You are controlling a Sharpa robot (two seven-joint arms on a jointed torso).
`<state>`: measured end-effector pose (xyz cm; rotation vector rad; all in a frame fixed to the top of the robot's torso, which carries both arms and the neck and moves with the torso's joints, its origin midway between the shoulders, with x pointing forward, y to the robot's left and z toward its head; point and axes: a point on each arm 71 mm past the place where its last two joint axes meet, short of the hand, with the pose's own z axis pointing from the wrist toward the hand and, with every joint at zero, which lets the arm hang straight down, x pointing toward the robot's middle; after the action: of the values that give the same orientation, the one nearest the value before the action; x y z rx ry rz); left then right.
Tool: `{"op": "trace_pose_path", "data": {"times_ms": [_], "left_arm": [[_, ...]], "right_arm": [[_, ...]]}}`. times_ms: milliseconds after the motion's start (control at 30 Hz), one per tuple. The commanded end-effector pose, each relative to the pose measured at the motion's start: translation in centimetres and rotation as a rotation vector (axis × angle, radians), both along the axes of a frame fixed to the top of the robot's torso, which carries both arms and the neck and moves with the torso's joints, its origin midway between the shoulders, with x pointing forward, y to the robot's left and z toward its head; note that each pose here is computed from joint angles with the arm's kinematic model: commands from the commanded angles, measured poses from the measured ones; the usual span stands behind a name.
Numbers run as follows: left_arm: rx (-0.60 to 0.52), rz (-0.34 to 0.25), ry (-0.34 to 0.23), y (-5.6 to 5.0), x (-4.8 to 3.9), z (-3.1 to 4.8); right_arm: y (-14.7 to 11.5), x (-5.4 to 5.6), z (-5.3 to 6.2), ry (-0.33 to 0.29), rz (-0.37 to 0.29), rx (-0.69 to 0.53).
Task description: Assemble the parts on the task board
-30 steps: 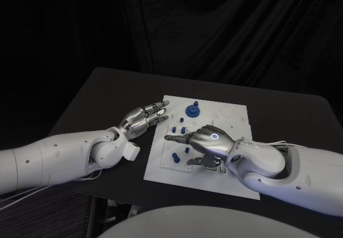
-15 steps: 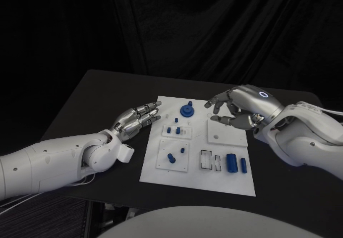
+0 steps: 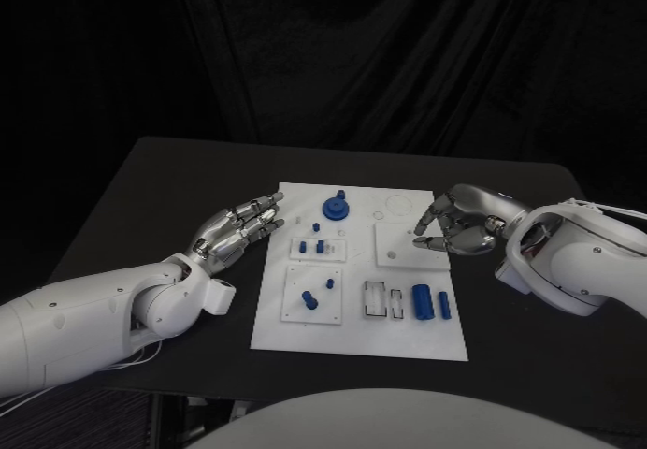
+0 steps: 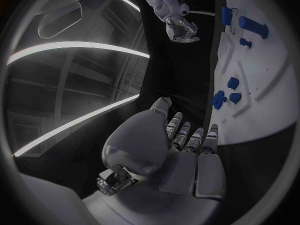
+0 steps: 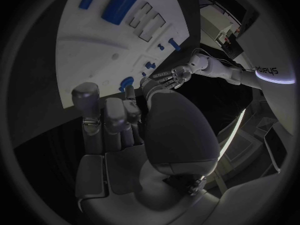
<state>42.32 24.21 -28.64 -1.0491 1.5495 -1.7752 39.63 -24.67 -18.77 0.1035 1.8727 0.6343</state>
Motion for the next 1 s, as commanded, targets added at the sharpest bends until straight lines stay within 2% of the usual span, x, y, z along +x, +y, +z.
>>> {"op": "trace_pose_path", "data": {"times_ms": [33, 500, 667, 1000], "left_arm": [[-0.024, 0.006, -0.025, -0.1, -0.04, 0.25], [-0.027, -0.002, -0.019, -0.1, -0.11, 0.25], [-0.025, -0.002, -0.015, 0.1, -0.15, 0.24], [-0.023, -0.007, -0.007, 0.2, -0.15, 0.17]], "right_arm": [[-0.7, -0.4, -1.4, 0.124, -0.076, -0.060], [-0.9, -2.1, -3.3, 0.184, -0.143, -0.289], [-0.7, -2.8, -4.2, 0.188, -0.126, -0.397], [-0.2, -3.5, -5.3, 0.174, -0.094, -0.458]]}}
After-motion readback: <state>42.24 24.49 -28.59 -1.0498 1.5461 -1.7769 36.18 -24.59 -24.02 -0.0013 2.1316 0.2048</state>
